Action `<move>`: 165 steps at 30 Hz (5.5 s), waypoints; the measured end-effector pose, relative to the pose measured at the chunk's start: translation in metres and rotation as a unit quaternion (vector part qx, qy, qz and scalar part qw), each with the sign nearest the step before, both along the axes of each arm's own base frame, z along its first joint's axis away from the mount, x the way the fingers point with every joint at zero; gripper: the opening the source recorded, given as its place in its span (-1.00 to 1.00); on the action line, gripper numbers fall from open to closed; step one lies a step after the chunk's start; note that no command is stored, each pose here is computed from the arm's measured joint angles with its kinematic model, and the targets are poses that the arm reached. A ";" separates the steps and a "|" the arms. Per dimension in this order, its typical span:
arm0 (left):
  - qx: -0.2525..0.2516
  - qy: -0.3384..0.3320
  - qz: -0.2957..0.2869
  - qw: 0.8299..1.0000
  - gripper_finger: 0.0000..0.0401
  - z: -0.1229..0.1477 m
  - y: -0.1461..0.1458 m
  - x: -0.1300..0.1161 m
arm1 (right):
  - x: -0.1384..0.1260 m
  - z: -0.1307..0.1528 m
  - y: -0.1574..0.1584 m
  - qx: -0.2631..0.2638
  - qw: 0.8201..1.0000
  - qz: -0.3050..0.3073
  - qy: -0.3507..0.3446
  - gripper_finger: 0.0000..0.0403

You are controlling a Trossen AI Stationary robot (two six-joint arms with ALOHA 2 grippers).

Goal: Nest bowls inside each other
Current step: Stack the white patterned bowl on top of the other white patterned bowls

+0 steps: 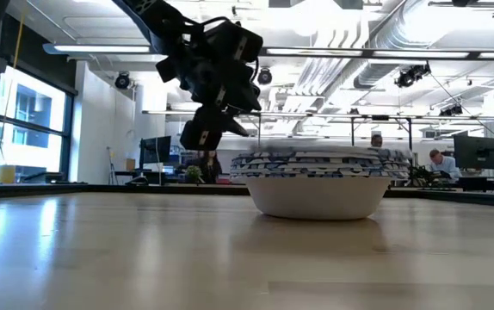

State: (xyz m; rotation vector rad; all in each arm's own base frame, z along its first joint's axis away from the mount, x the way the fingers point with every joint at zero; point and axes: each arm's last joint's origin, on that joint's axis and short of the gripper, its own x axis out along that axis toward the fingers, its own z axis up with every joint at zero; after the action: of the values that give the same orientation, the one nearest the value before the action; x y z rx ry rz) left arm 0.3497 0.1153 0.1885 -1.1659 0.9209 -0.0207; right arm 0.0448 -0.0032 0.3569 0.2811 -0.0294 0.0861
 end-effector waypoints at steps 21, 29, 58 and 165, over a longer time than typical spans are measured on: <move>0.054 0.095 -0.076 0.991 0.20 -0.014 -0.007 -0.023 | -0.012 -0.052 0.005 0.251 0.927 -0.019 0.279 0.02; 0.059 0.102 -0.104 0.987 0.20 -0.016 -0.013 -0.026 | -0.017 -0.074 0.009 0.320 0.871 0.002 0.372 0.02; 0.058 0.122 -0.132 0.982 0.20 -0.017 -0.013 -0.034 | 0.027 -0.128 0.000 0.320 0.847 0.124 0.407 0.02; 0.081 0.127 -0.155 0.976 0.20 -0.018 -0.029 -0.029 | 0.158 -0.230 0.051 0.213 0.711 0.295 0.602 -0.31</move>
State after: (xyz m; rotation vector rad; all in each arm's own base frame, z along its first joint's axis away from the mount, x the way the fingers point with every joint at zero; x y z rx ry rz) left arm 0.3205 0.0865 0.1705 -0.8773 1.3018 -0.0489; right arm 0.2028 0.0477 0.1273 0.7667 1.3915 0.5296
